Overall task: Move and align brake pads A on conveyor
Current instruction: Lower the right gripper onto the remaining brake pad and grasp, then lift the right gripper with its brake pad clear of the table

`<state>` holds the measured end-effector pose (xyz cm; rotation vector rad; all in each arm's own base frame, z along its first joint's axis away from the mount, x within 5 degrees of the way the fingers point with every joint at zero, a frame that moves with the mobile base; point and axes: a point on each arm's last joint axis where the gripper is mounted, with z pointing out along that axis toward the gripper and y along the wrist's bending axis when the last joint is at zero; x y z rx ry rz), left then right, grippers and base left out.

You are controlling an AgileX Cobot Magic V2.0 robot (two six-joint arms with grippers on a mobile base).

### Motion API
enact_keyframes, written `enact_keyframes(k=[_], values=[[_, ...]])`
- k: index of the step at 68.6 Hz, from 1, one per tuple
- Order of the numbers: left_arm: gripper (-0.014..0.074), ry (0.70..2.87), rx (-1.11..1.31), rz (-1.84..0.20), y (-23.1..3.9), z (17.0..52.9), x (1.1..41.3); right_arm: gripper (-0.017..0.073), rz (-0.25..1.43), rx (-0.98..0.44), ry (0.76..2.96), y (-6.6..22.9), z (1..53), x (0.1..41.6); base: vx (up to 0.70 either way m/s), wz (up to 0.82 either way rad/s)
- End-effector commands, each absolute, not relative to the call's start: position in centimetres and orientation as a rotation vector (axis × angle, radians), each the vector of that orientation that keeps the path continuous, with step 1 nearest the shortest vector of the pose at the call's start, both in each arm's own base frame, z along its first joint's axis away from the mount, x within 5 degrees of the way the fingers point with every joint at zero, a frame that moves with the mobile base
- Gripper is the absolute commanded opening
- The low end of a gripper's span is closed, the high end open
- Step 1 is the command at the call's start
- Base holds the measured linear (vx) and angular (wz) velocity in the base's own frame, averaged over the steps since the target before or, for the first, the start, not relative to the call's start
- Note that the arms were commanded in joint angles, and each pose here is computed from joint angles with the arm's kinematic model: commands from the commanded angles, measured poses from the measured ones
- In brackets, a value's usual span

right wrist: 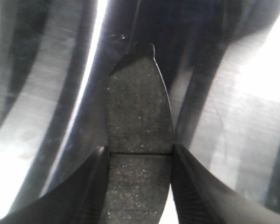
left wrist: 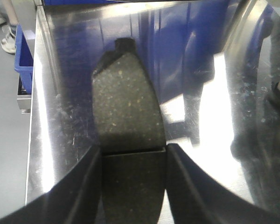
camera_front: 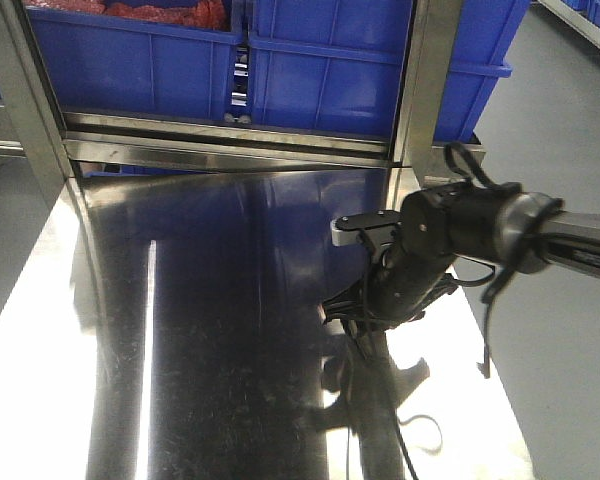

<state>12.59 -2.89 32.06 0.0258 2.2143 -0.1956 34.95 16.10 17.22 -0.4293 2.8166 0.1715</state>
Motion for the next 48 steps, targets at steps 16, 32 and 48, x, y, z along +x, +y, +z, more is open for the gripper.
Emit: enact_keyframes(k=[16,32,48], values=[[0.0093,2.107,0.04,-0.221,-3.1,33.6,12.9,0.0029,0.253,-0.391,2.493,13.6,24.1,30.0,0.0,0.0],[0.0093,2.107,0.04,-0.221,-3.1,33.6,12.9,0.0029,0.292,-0.363,2.31,11.2,26.6,24.7,0.0,0.0],[0.0093,2.107,0.04,-0.221,-3.1,33.6,12.9,0.0029,0.325,-0.337,2.151,8.9,28.0,19.5,0.0,0.0]])
